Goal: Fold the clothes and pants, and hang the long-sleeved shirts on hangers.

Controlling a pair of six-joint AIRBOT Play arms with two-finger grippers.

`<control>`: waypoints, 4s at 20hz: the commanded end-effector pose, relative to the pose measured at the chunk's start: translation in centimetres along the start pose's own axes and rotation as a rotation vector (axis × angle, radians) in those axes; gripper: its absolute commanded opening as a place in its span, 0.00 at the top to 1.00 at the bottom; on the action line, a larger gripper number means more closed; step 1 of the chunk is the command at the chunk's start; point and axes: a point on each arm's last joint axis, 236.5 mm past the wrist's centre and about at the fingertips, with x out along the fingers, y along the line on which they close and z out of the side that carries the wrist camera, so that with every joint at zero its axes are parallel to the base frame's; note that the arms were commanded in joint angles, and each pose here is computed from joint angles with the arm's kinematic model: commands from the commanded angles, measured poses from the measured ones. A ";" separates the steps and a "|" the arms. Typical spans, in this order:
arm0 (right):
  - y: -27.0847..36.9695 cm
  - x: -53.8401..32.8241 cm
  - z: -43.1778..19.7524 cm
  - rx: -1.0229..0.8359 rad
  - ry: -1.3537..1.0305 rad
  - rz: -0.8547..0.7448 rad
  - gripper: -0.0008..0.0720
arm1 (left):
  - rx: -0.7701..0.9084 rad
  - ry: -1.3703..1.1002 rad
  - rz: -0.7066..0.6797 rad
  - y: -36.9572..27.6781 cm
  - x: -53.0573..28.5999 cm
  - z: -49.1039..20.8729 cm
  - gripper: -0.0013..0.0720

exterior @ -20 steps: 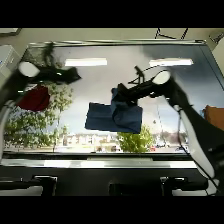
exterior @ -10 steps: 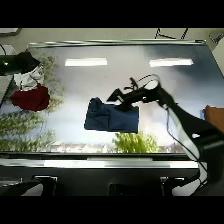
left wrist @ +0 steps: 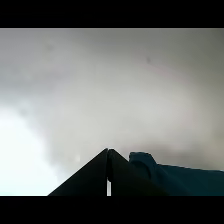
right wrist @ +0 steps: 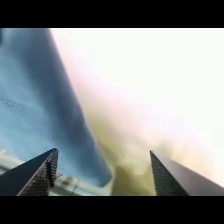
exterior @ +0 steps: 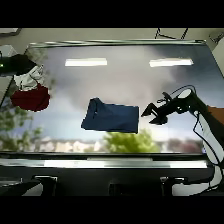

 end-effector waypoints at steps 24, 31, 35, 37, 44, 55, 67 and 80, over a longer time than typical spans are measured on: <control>10.8 -12.6 3.6 -0.323 -0.244 0.335 0.93 | -0.034 0.002 -0.007 -0.4 0.2 -0.1 0.95; 3.3 -33.9 6.8 -0.164 -0.691 0.113 0.93 | -0.028 0.004 -0.007 -0.4 0.3 -0.1 0.95; -5.7 -42.8 6.4 0.043 -0.921 0.018 0.93 | -0.028 0.005 -0.007 -0.4 0.3 -0.1 0.95; -9.8 -45.8 5.5 0.137 -1.004 0.009 0.93 | -0.028 0.005 -0.007 -0.4 0.3 -0.2 0.95; -17.2 -50.2 1.9 0.302 -1.116 -0.004 0.93 | -0.028 0.005 -0.007 -0.4 0.3 -0.2 0.95; -23.9 -47.6 -5.5 0.547 -0.938 -0.156 0.93 | -0.028 0.005 -0.007 -0.4 0.3 -0.2 0.95; -34.5 -31.8 -12.6 0.940 -0.516 -0.329 0.93 | -0.032 0.008 -0.014 -0.6 0.3 -0.2 0.95; -23.0 -51.8 -2.2 0.424 -1.199 -0.312 0.06 | 0.031 -0.230 -0.146 -6.1 -2.4 6.2 0.95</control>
